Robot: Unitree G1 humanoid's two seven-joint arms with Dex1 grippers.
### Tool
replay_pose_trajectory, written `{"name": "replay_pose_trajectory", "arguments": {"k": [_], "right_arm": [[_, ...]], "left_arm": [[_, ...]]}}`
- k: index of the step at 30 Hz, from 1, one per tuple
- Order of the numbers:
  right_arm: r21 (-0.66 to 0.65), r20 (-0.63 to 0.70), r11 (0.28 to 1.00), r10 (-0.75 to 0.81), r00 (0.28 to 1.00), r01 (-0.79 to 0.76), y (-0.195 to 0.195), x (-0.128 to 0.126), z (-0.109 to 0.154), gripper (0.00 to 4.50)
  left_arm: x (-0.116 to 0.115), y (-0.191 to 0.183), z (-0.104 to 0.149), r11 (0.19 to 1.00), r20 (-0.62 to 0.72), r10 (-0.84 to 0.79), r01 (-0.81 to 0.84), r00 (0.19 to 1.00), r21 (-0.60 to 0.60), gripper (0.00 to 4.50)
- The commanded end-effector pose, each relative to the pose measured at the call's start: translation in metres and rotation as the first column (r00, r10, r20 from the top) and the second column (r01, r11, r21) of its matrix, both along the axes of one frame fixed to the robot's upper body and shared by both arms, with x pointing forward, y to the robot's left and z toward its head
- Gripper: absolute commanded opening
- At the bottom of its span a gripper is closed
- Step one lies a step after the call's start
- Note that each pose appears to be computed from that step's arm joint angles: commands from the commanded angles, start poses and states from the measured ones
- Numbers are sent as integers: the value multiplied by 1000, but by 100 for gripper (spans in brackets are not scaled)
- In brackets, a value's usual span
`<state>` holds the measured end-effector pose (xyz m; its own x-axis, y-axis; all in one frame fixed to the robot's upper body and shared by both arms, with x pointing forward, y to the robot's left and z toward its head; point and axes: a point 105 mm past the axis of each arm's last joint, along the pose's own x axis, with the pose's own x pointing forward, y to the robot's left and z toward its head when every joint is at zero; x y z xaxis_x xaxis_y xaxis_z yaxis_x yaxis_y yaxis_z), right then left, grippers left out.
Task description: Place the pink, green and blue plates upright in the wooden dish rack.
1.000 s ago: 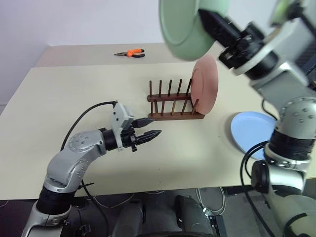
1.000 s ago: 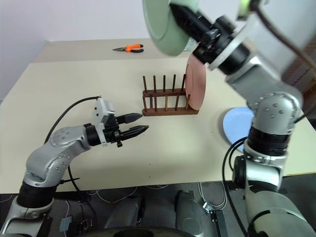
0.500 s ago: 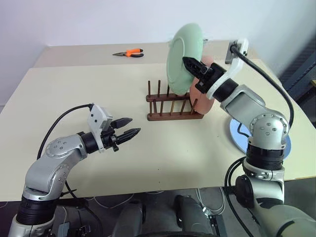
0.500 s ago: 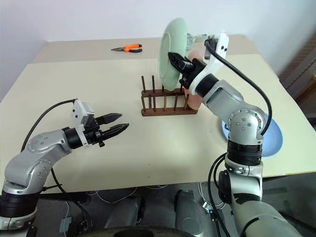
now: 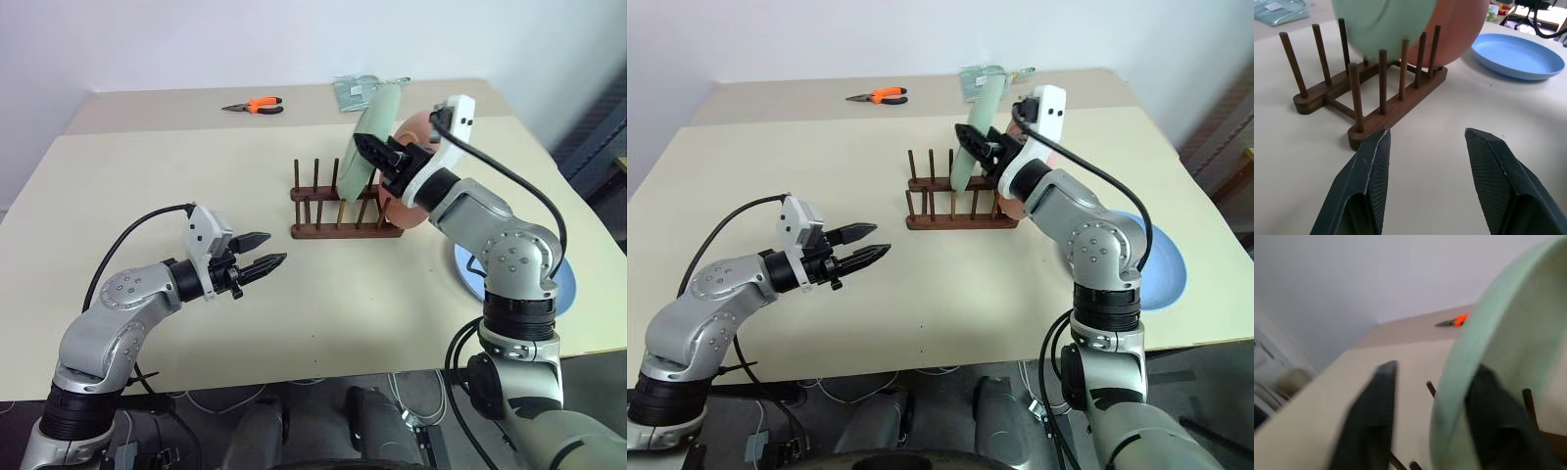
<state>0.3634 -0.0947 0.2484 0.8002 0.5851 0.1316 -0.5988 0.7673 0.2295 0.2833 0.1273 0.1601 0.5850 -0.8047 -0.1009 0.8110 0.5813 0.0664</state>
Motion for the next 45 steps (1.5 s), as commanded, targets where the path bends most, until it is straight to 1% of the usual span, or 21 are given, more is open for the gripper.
{"name": "replay_pose_trajectory", "arguments": {"k": [1, 3, 8, 13, 14, 16, 18, 19, 21, 23, 24, 26, 27, 31, 32, 34, 39, 42, 43, 44, 45], "right_arm": [[-88, 201, 996, 35, 979, -18, 2, -14, 32, 300], [-126, 239, 992, 37, 970, -7, -1, -14, 37, 300], [-289, 361, 957, 97, 927, 13, -10, -25, 51, 300], [-320, 370, 947, 106, 923, 20, -17, -27, 52, 300], [-309, 379, 951, 102, 920, 21, -22, -29, 55, 300], [-307, 425, 951, 106, 899, 33, -41, -39, 67, 300], [-347, 439, 937, 120, 890, 45, -69, -51, 75, 300], [-363, 434, 929, 101, 895, 71, -87, -55, 78, 300], [-406, 375, 909, 66, 925, 99, -124, -64, 76, 300], [-487, 275, 871, 89, 957, 59, -143, -80, 61, 300], [-533, 189, 846, 111, 976, 7, -147, -89, 45, 300], [-618, 12, 781, 118, 993, -85, -152, -101, 5, 300], [-657, -44, 747, 95, 995, -100, -154, -103, -15, 300], [-739, -204, 660, -28, 979, -136, -157, -103, -85, 300], [-752, -226, 642, -40, 973, -148, -157, -105, -97, 300], [-756, -245, 642, -95, 965, -129, -159, -102, -115, 300], [-783, -267, 615, -202, 942, -90, -168, -91, -147, 300], [-810, -250, 585, -270, 930, -48, -179, -83, -155, 222], [-810, -238, 585, -290, 927, -25, -182, -79, -154, 168], [-812, -222, 584, -304, 926, -3, -185, -75, -151, 126], [-815, -209, 580, -317, 925, 15, -187, -72, -148, 69]], "left_arm": [[-1, -5, 9, 1000, 44, -21, 21, 999, -8, 247], [-1, -6, 8, 1000, 43, -25, 26, 999, -8, 247], [1, -9, 8, 999, 45, -38, 38, 998, -8, 247], [3, -14, 5, 998, 42, -60, 60, 997, -6, 247], [3, -15, 6, 998, 43, -63, 63, 997, -6, 247], [4, -18, 8, 997, 50, -73, 74, 996, -10, 247], [4, -21, 9, 996, 56, -87, 88, 995, -9, 247], [3, -22, 9, 996, 56, -93, 93, 994, -8, 247], [1, -25, 8, 994, 50, -112, 112, 992, -6, 247], [-1, -28, 6, 991, 42, -130, 130, 991, -3, 247], [-1, -29, 4, 991, 37, -137, 137, 990, -1, 247], [-1, -32, 1, 988, 29, -155, 155, 988, 6, 247], [-1, -34, 0, 987, 26, -164, 163, 986, 8, 247], [0, -42, -1, 981, 30, -193, 192, 981, 16, 247], [0, -43, 0, 980, 32, -197, 196, 980, 16, 247], [-1, -46, 1, 978, 35, -209, 208, 977, 12, 247], [-3, -48, 0, 975, 32, -223, 223, 974, 18, 247], [-6, -50, 0, 973, 31, -231, 231, 972, 16, 247], [-7, -51, 0, 972, 32, -234, 234, 972, 14, 247], [-8, -52, 1, 971, 33, -238, 237, 971, 12, 247], [-9, -53, 1, 971, 33, -241, 241, 970, 10, 247]]}}
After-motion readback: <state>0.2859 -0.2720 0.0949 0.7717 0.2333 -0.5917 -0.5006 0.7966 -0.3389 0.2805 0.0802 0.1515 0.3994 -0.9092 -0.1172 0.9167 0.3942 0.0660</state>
